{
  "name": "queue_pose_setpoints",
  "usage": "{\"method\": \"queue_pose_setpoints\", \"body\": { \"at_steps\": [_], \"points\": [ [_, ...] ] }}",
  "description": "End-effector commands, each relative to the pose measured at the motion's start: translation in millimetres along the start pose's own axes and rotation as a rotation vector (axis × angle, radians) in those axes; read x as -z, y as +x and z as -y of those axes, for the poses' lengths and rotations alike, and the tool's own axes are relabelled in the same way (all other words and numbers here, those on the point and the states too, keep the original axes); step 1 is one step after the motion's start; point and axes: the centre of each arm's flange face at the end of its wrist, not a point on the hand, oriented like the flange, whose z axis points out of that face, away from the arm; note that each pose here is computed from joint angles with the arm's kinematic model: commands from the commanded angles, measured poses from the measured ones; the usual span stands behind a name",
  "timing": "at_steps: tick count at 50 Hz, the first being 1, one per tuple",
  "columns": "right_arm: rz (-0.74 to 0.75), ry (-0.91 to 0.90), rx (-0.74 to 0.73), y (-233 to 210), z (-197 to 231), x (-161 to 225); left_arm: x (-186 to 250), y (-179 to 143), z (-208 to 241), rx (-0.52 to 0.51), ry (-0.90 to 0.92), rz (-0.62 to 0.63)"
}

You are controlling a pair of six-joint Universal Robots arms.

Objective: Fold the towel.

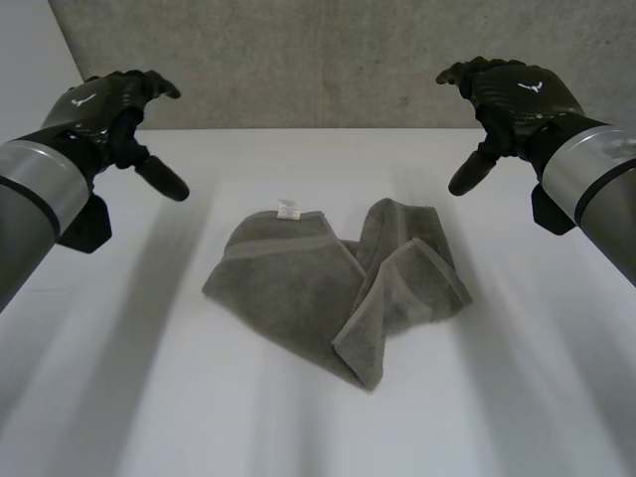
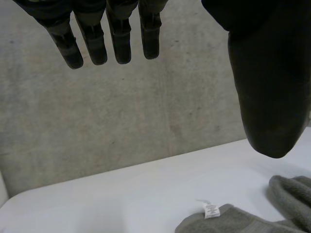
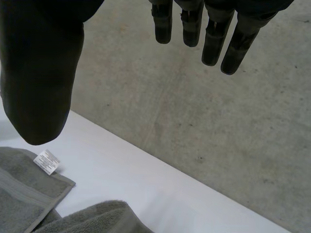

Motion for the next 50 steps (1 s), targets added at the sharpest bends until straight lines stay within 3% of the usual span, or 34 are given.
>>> {"method": "queue_pose_setpoints", "body": {
  "at_steps": [1,2,7,13,24,38,44,50],
  "points": [
    [0.132,0.016,0.167,-9.7,-4.1,0.9,-25.7,21.5,-17.1,-0.033,0.0,-0.258],
    [0.181,0.008,0.232,-13.2,-10.2,1.8,-33.3,26.6,-27.2,-0.049,-0.026,-0.352],
    [0.262,-0.038,0.402,-17.2,-32.0,6.5,-55.6,34.1,-58.4,-0.076,-0.098,-0.539],
    [0.317,-0.17,0.507,-19.7,-78.5,1.8,-88.3,34.9,-105.4,-0.106,-0.162,-0.581],
    [0.362,-0.296,0.483,-25.8,-127.1,-4.7,-106.2,51.9,-175.0,-0.257,-0.217,-0.66],
    [0.287,-0.333,0.496,-18.6,-150.5,-14.0,-104.6,78.4,-194.8,-0.337,-0.263,-0.715],
    [0.293,-0.34,0.51,-29.7,-160.0,-10.8,-104.4,77.8,-209.5,-0.499,-0.296,-0.666],
    [0.306,-0.347,0.51,-33.3,-162.3,-7.8,-99.3,79.3,-214.8,-0.581,-0.326,-0.661]
  ]
}}
